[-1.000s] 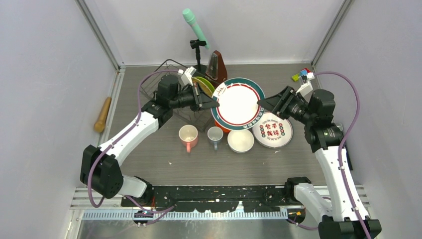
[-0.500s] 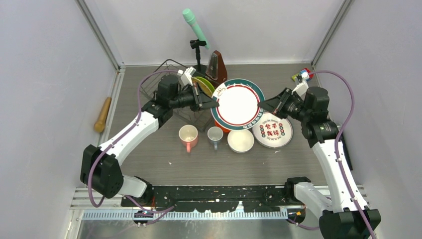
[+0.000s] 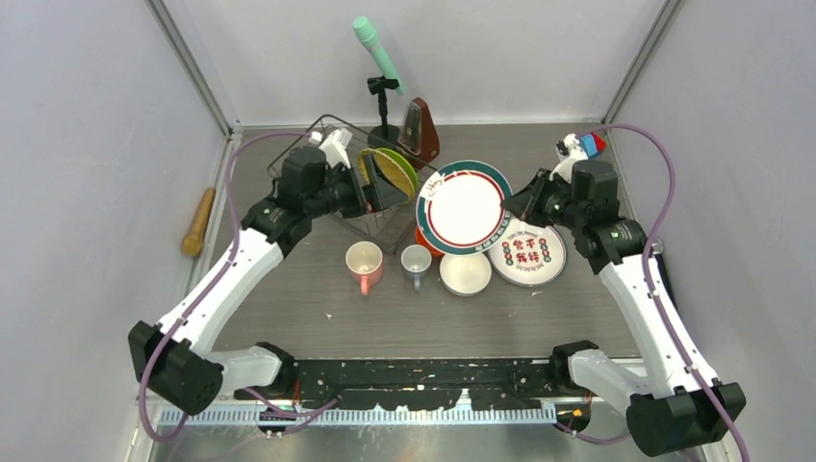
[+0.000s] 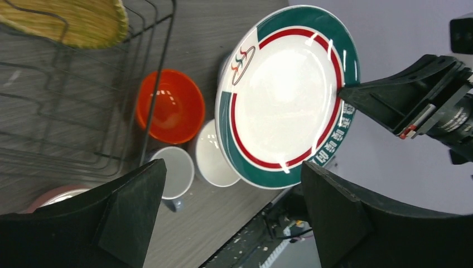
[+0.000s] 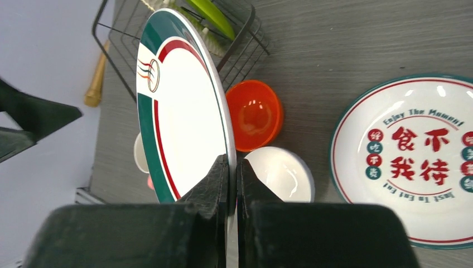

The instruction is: Load the mixed dishes into the dish rack

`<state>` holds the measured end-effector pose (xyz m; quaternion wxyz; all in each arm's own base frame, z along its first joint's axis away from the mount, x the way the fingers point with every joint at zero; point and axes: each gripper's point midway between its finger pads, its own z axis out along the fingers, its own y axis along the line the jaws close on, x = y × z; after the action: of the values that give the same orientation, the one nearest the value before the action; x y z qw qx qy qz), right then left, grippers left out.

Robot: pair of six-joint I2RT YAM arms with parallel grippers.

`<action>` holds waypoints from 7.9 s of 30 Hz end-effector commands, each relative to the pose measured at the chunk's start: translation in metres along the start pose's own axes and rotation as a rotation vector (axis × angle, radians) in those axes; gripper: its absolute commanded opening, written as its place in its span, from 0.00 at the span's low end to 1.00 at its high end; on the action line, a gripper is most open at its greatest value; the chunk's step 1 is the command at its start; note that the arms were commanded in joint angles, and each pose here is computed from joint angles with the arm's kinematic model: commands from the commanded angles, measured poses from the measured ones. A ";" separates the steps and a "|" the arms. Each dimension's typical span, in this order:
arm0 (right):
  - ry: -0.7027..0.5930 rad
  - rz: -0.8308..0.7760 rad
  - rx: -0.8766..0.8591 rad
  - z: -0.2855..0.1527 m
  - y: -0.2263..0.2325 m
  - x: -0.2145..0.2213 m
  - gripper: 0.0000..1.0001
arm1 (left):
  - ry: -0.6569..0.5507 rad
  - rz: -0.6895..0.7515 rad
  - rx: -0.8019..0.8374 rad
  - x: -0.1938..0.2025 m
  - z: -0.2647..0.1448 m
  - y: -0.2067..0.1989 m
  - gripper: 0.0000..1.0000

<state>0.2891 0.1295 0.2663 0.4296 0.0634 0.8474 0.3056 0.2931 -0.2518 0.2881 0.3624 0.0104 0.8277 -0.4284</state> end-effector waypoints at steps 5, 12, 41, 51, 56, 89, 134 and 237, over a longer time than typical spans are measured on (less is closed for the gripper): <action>-0.158 -0.339 0.016 0.024 0.056 -0.049 0.00 | -0.075 0.142 -0.273 -0.007 -0.055 0.039 0.92; -0.293 -0.527 0.026 0.050 0.107 -0.075 0.00 | -0.202 0.201 -0.424 -0.009 -0.103 0.063 0.91; -0.547 -1.124 0.148 0.166 0.216 -0.079 0.00 | -0.305 0.295 -0.491 -0.006 -0.138 0.079 0.90; -0.531 -1.150 0.180 0.183 0.200 -0.064 0.00 | -0.292 0.299 -0.488 -0.007 -0.133 0.079 0.90; -0.512 -1.142 0.181 0.189 0.187 -0.050 0.00 | -0.283 0.306 -0.483 -0.009 -0.130 0.077 0.90; -0.356 -0.920 0.050 0.170 0.171 -0.017 0.76 | -0.164 0.261 -0.345 0.005 -0.108 0.054 0.95; -0.232 0.814 0.475 -0.007 -0.199 0.128 0.71 | 0.013 0.180 -0.169 0.039 -0.063 0.044 0.96; 0.000 0.320 -0.181 -0.013 0.008 0.031 0.43 | 0.092 -0.056 0.220 0.029 0.052 -0.046 0.00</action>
<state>0.2490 0.1384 0.2229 0.3410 0.1805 0.8176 0.4275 0.2911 -0.3185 0.2443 0.2811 0.0139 0.8314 -0.4790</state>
